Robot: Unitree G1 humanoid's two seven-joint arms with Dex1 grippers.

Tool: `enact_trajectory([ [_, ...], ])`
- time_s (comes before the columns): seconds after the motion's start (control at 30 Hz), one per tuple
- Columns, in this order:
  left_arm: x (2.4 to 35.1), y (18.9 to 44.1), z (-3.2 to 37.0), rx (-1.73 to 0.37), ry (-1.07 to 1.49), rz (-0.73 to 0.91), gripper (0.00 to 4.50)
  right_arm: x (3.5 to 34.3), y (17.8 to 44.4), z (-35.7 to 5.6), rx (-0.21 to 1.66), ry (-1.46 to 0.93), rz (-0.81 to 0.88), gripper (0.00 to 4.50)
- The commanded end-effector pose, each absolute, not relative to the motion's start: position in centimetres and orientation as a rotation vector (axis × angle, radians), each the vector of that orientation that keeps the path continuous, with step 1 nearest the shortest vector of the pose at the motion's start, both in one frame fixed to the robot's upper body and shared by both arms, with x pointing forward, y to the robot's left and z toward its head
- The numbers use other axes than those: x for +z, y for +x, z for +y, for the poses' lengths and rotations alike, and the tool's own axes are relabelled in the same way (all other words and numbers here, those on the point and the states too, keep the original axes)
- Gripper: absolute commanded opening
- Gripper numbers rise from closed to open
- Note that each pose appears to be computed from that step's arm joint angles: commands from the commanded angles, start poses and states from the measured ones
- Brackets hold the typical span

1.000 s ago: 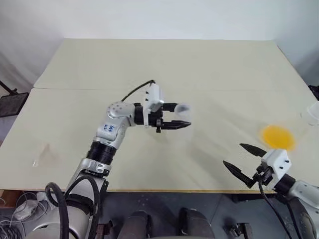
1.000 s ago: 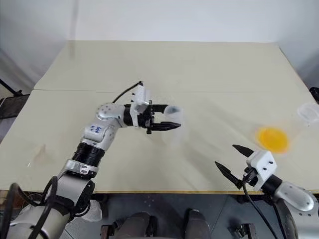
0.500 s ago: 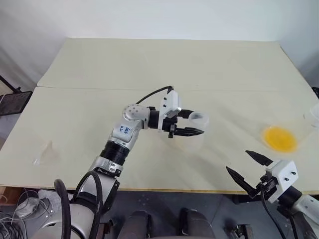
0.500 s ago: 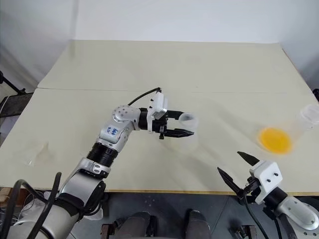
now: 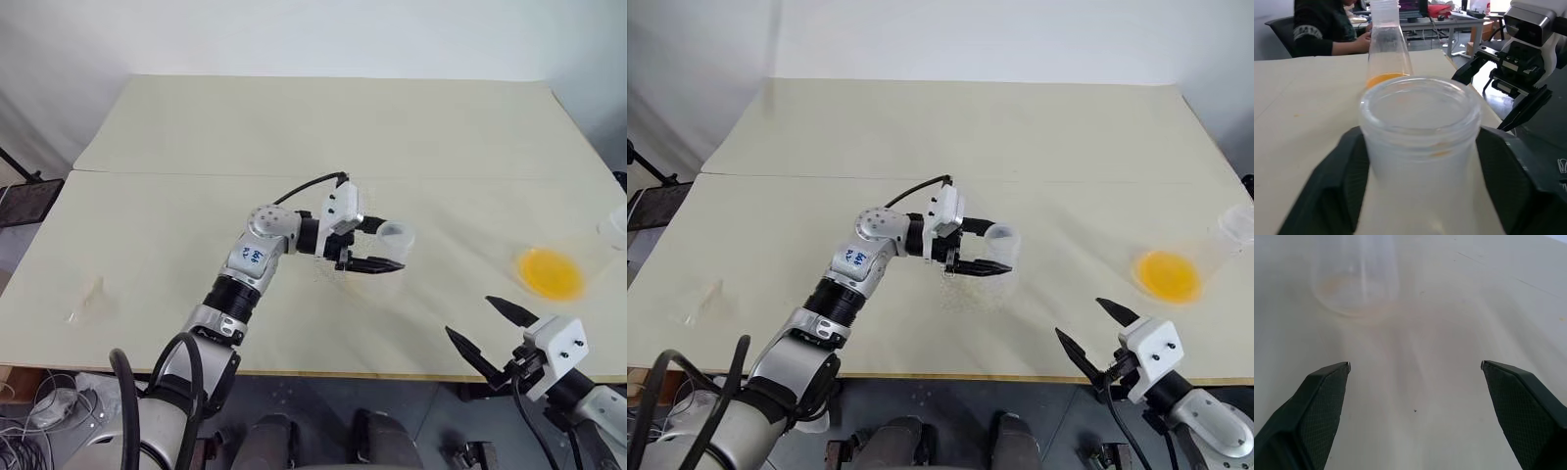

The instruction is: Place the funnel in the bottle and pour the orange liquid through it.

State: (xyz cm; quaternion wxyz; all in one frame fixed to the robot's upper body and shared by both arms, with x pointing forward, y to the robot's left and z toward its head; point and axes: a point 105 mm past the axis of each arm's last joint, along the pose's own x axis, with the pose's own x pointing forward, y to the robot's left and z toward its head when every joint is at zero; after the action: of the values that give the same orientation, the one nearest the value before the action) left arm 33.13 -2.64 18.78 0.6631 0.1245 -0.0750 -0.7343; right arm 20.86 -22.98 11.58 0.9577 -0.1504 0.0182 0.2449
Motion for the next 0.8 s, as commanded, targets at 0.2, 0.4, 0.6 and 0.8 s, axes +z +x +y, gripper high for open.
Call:
enact_trajectory([
  [0.2, 19.2, 32.3, -2.7, -1.686, 0.268, -0.19, 4.49, 13.1, 20.9, -23.3, 0.487, -0.346, -0.009, 4.5],
  [0.4, 19.3, 32.7, -2.3, -1.655, 0.25, -0.171, 4.49, 13.2, 21.0, -23.4, 0.494, -0.353, -0.01, 4.5],
  [0.6, 19.7, 33.4, -2.4, -1.616, 0.21, -0.156, 4.49, 13.3, 21.2, -23.4, 0.495, -0.357, -0.014, 4.5],
  [0.8, 20.1, 34.0, -2.2, -1.602, 0.191, -0.138, 4.49, 13.2, 21.0, -23.5, 0.49, -0.357, -0.014, 4.5],
])
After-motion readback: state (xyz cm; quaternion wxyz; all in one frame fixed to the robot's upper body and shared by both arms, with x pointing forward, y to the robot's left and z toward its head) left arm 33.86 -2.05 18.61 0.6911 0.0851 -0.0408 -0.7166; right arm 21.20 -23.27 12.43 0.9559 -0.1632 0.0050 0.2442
